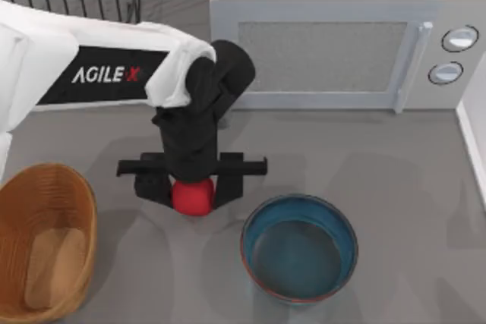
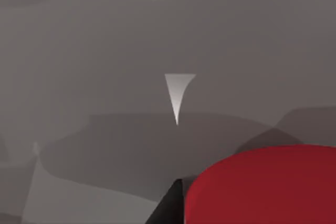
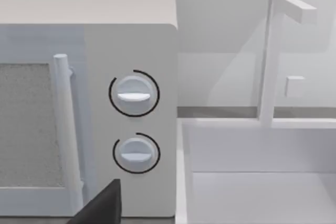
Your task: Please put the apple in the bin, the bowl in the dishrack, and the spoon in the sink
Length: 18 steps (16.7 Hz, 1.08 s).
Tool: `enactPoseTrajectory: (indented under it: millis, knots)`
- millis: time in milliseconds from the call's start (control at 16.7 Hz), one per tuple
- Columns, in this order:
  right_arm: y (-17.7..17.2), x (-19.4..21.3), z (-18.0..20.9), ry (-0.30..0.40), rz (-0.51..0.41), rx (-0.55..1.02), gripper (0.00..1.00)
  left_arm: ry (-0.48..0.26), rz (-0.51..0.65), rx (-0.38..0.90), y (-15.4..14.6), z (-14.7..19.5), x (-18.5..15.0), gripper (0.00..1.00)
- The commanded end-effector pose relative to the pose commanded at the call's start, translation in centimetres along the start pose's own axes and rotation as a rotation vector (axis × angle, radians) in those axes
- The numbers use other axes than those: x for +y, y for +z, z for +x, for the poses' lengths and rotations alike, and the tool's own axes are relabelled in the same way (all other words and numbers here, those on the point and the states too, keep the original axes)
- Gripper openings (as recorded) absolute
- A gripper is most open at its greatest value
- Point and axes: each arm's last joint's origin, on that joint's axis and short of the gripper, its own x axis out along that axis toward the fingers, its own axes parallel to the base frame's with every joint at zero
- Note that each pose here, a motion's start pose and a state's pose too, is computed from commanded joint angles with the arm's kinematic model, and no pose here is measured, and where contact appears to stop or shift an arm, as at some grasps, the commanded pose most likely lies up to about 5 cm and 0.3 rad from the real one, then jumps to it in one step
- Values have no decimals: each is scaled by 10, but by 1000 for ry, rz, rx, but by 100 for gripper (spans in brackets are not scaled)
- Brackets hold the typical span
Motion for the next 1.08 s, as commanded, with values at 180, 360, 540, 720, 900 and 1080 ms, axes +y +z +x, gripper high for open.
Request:
enactPoseTrajectory:
  millis: [180,360,540,720,900,1080]
  knots:
    - [0,0,0,0,0,0,100,-3,2,-14,0,-8,1,0]
    - [0,0,0,0,0,0,100,-5,3,-17,2,-19,-1,0]
    - [0,0,0,0,0,0,100,0,2,-10,4,-51,-2,0]
    - [0,0,0,0,0,0,100,4,2,-3,1,-88,0,0]
    - [0,0,0,0,0,0,100,-3,2,-13,-1,-108,1,0]
    - [0,0,0,0,0,0,100,-1,2,-11,0,-106,2,0]
